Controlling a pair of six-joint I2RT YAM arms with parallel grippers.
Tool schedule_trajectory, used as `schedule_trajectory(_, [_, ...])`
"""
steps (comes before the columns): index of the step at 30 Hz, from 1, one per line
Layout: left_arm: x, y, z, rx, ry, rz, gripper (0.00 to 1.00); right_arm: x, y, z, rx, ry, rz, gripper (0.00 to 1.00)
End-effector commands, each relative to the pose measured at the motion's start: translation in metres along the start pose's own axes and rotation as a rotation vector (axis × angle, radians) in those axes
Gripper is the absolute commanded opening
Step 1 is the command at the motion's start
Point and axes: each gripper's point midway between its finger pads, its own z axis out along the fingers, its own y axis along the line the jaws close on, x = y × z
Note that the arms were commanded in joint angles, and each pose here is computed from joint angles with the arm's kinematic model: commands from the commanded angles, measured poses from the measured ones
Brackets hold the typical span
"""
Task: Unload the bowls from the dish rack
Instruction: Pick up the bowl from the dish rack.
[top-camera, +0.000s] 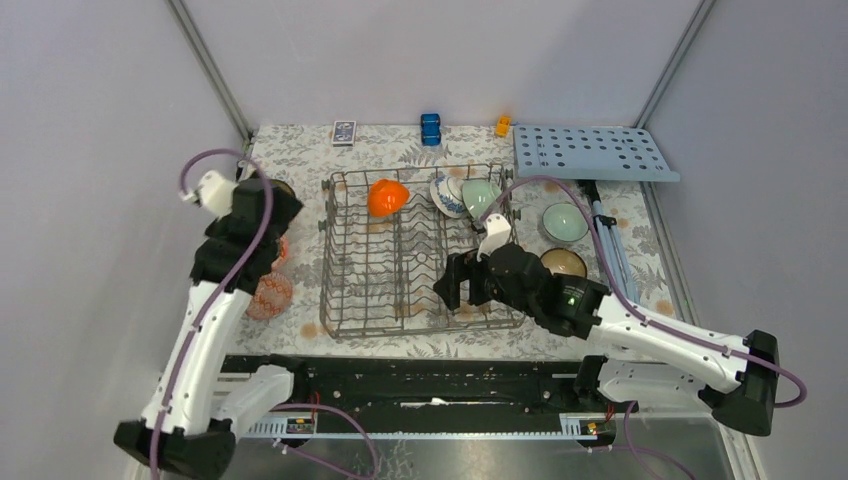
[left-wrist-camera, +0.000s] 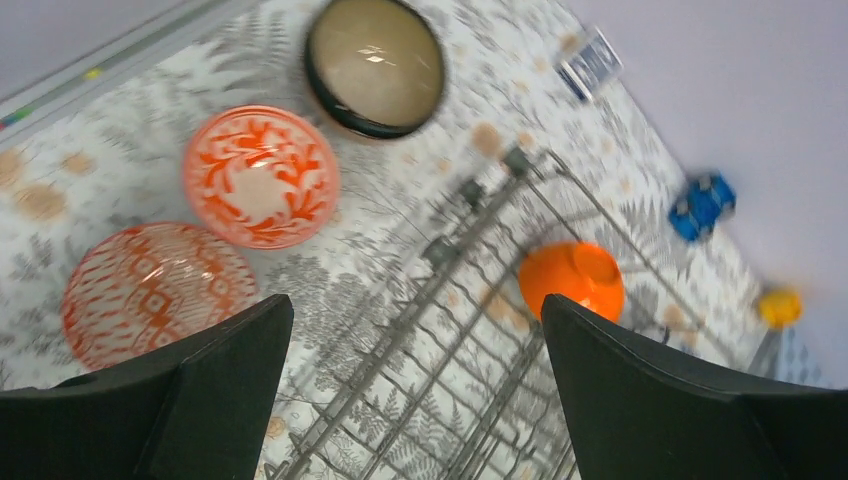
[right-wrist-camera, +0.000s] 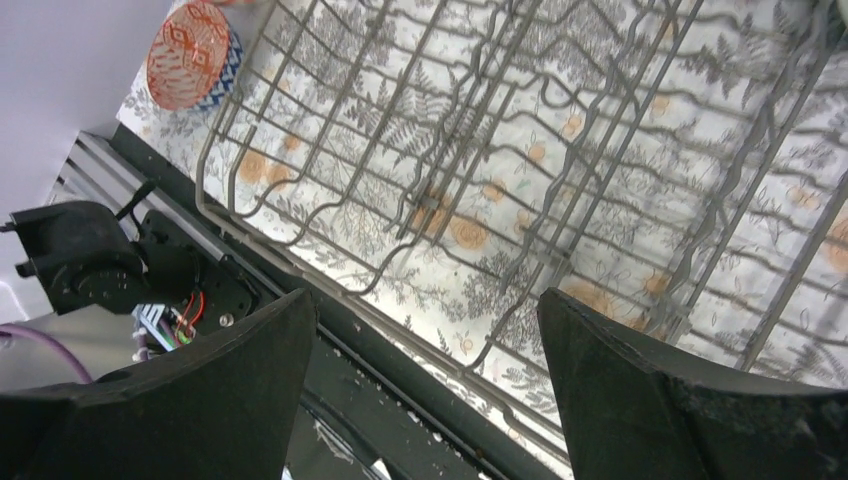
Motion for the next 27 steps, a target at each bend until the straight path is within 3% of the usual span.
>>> schedule_trajectory(1, [0.024, -0.072, -0.011, 0.186, 0.0, 0.268, 0.99, -0.041, 0.002, -0.001, 0.062, -0.108, -0.051, 0.89])
schedule_trajectory(5, [0.071, -0.128, -0.025, 0.366, 0.062, 0.435, 0.99, -0.064, -0.008, 0.005, 0.166, -0.167, -0.079, 0.89])
schedule_trajectory(13, [0.155, -0.203, -0.041, 0.767, 0.311, 0.542, 0.99, -0.105, -0.041, 0.012, 0.42, -0.281, -0.059, 0.88])
schedule_trajectory(21, [0.21, -0.235, -0.033, 0.996, 0.62, 0.316, 0.99, -0.108, -0.09, 0.032, 0.466, -0.322, 0.043, 0.88])
schedule_trajectory(27, [0.229, -0.243, -0.016, 1.045, 0.678, 0.216, 0.99, -0.132, -0.112, 0.045, 0.418, -0.348, 0.185, 0.88])
